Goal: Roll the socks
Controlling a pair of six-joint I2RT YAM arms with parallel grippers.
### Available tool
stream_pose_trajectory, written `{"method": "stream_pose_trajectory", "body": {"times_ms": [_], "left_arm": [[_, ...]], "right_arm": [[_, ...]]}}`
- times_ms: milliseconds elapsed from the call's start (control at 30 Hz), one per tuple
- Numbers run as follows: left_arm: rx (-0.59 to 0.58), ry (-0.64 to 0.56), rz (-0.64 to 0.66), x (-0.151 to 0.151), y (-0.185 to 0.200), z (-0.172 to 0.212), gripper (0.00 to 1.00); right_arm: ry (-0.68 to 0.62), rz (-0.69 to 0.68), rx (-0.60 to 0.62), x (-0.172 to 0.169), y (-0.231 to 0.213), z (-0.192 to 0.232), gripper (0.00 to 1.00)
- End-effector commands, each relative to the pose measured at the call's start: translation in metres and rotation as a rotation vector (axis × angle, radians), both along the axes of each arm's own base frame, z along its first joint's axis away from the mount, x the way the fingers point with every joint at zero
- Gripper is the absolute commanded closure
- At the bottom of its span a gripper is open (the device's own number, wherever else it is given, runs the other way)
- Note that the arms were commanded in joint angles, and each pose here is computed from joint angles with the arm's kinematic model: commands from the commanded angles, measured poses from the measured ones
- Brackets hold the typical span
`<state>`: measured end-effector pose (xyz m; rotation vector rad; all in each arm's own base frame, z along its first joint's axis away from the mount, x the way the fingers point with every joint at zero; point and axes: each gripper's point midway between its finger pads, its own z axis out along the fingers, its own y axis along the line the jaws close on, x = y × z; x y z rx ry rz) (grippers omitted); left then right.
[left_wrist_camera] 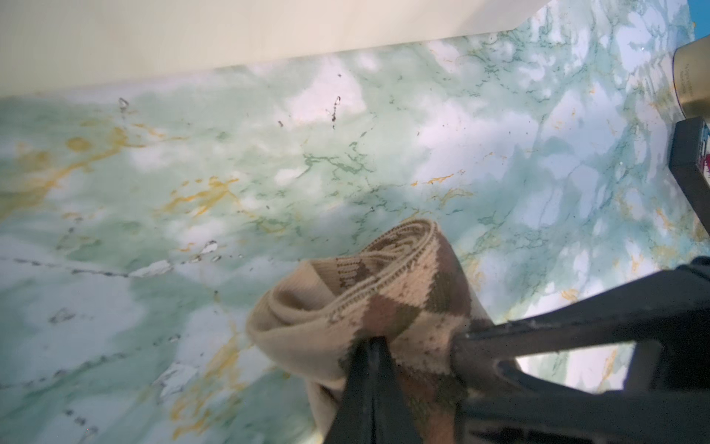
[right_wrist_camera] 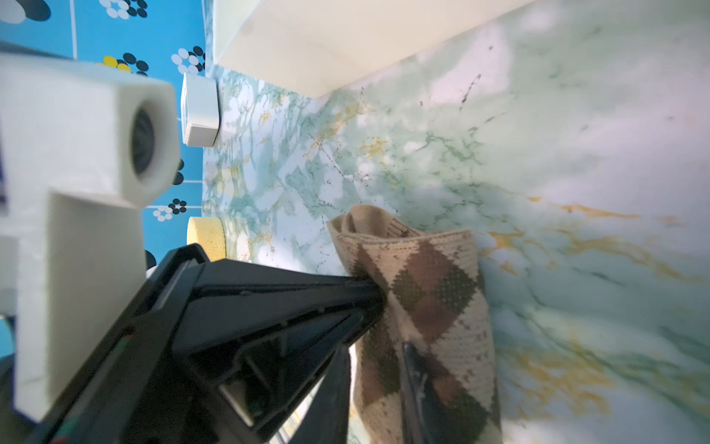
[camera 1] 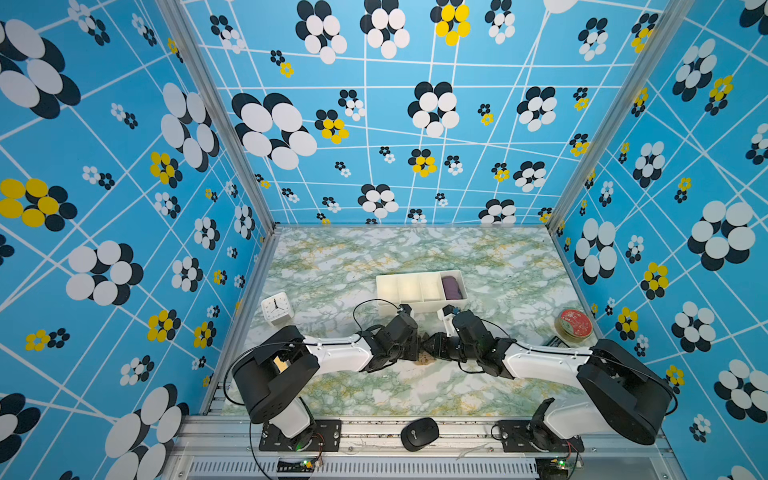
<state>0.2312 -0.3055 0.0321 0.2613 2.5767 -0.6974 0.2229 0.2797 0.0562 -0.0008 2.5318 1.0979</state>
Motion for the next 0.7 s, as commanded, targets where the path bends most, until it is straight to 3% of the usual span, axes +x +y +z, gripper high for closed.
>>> {"method": "stream_pose_trajectory", "body": {"times_ms": [0,233,667], "left_arm": [[0.220,0.143,-0.019,-0.032,0.043,-0.052,1.00],[0.230,0.137,-0.027,-0.032,0.044,-0.050,1.00],[0.223,0.141,-0.030,-0.032,0.041,-0.053,1.00]], "right_arm": [[0.010,-0.041,-0.016,0.000,-0.015,-0.004,0.74],[0.018,-0.076,-0.082,0.005,-0.045,-0.005,0.69],[0.116,0.020,0.028,-0.004,-0.029,-0.013,0.63]]}}
